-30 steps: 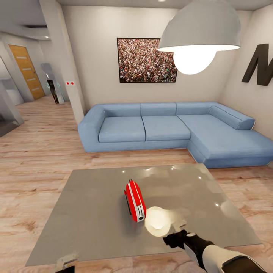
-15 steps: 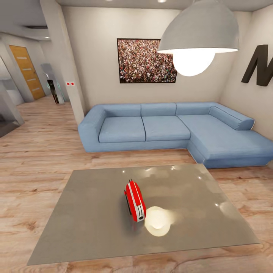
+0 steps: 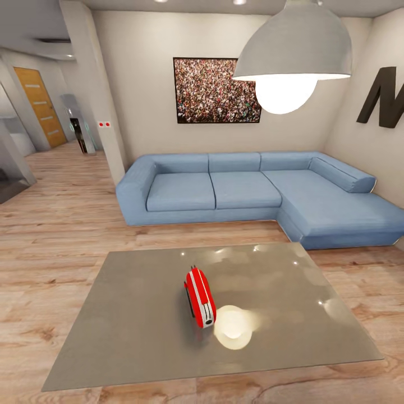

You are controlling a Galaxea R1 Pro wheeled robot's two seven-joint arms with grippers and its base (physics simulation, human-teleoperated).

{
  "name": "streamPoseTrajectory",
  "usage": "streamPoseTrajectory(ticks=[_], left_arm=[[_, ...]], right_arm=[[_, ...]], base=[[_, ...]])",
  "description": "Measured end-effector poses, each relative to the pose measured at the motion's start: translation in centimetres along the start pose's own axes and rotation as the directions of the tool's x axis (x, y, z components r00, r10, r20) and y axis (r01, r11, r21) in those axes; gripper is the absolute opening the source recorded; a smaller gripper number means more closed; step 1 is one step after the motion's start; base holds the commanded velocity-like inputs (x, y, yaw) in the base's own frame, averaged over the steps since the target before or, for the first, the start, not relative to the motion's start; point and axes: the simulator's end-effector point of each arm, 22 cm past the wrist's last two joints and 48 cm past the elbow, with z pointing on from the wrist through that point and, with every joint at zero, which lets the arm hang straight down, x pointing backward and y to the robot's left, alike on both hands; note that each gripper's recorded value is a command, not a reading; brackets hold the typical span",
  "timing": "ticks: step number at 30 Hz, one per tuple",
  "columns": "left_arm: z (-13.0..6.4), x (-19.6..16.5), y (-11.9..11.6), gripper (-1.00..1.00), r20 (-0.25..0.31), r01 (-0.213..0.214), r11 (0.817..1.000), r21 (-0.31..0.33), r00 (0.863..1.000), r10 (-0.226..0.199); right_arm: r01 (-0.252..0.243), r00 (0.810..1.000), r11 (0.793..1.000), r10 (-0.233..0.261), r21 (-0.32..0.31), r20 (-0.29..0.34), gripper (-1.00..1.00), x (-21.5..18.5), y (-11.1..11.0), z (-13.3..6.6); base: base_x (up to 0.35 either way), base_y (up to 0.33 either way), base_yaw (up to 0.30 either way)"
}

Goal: Turn on the radio receiver that's on the table in the living room.

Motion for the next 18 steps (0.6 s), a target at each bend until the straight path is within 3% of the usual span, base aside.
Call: streamPoseTrajectory(ticks=[3,14,18], left_arm=[[0.0,0.1,-1.1,-1.00,-0.005,-0.021,0.999,0.050,1.000,0.021],[0.1,0.5,-2.9,-1.00,-0.013,-0.022,0.996,0.084,1.000,0.023],[0.4,0.8,-5.6,-1.00,-0.019,-0.011,0.993,0.119,1.000,0.013]], right_arm=[[-0.001,1.000,1.000,0.001,-0.003,0.000,1.00,0.0,0.2,0.0],[-0.002,1.000,1.000,0.002,-0.004,0.000,1.00,0.0,0.2,0.0],[-0.002,1.000,1.000,0.002,-0.004,0.000,1.00,0.0,0.2,0.0]], base=[[0.000,0.000,0.000],[0.000,0.000,0.000],[0.000,0.000,0.000]])
